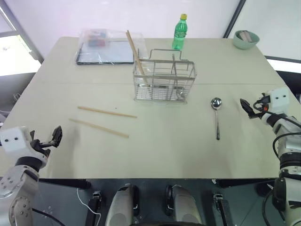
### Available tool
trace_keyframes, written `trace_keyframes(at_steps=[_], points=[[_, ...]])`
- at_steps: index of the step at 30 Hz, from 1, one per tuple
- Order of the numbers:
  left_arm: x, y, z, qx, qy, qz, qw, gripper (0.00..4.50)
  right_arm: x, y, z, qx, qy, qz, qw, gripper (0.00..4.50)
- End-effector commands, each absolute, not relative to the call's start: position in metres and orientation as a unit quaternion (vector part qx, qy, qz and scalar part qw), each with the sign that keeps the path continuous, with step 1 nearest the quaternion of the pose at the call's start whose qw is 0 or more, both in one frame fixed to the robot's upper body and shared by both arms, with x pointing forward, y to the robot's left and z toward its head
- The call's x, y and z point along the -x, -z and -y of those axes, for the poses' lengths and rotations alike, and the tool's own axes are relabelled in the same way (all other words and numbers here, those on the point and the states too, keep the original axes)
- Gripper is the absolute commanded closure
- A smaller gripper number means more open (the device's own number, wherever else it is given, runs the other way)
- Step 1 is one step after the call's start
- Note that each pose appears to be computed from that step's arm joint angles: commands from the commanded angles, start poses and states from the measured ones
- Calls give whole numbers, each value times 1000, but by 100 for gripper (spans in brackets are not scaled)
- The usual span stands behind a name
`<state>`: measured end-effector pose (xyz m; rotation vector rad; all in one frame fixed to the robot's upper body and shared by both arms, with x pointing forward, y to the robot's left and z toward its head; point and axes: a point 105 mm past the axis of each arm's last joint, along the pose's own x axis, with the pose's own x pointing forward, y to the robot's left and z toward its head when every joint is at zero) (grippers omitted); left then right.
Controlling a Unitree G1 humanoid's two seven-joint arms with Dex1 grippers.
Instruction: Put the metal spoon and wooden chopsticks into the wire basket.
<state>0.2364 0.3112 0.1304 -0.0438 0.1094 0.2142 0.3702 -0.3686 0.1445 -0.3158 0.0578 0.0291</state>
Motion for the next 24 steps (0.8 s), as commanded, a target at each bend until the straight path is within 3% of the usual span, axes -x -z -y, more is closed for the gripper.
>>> trace_keyframes(at_steps=[1, 18, 24], points=[[-237, -141, -311, 2, -104, -35, 994, 0, -369, -167, 373, 166, -3, 8, 986, 4], [-241, -147, -313, 21, -106, -25, 994, 0, -367, -173, 375, 169, -2, 11, 986, 4], [-247, -167, -307, 28, -63, 0, 998, 0, -371, -188, 376, 186, -10, 11, 983, 4]])
